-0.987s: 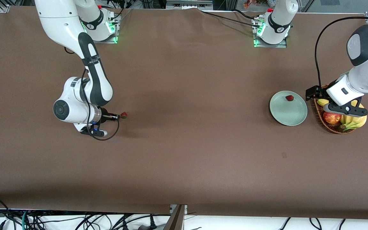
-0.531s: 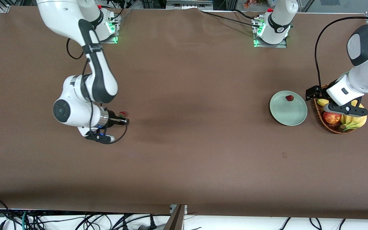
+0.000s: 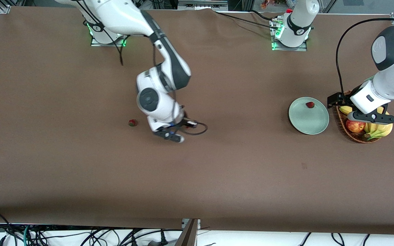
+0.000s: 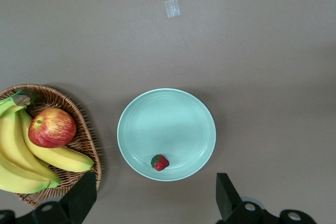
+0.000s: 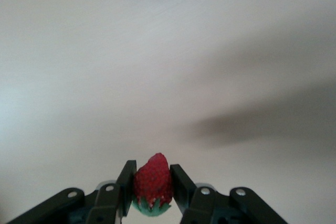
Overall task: Collect all strawberries into plate
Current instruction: 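Carry a second strawberry mid-table with the right gripper and release it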
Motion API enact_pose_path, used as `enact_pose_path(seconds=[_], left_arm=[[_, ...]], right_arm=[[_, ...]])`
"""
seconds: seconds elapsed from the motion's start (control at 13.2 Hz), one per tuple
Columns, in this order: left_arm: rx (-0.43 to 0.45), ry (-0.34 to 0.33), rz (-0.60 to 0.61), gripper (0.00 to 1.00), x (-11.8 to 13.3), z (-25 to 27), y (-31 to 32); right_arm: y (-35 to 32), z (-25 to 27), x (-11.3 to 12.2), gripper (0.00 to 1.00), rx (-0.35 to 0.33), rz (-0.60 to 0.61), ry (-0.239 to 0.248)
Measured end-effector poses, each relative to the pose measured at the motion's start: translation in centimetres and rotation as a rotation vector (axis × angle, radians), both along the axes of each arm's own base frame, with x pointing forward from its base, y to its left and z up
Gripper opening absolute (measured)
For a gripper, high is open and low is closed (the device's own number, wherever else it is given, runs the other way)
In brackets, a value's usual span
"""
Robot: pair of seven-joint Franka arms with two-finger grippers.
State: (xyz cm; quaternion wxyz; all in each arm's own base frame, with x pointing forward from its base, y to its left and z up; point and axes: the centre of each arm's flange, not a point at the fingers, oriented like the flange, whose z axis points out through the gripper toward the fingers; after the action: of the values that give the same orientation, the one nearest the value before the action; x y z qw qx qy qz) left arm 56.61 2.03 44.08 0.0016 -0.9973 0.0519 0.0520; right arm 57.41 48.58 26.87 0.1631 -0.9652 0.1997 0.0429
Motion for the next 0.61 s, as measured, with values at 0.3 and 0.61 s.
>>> enact_pose_path(seconds=[0.3, 0.61], left_arm=[[0.003, 0.0, 0.024, 1.0, 0.0, 0.0, 0.0], [0.004, -0.001, 0.037, 1.0, 0.0, 0.0, -0.1]], right_arm=[[7.0, -1.9, -3.9, 0.33, 0.115, -0.115, -0.058], [14.4, -6.3, -11.2, 0.48, 0.223, -0.232, -0.142]])
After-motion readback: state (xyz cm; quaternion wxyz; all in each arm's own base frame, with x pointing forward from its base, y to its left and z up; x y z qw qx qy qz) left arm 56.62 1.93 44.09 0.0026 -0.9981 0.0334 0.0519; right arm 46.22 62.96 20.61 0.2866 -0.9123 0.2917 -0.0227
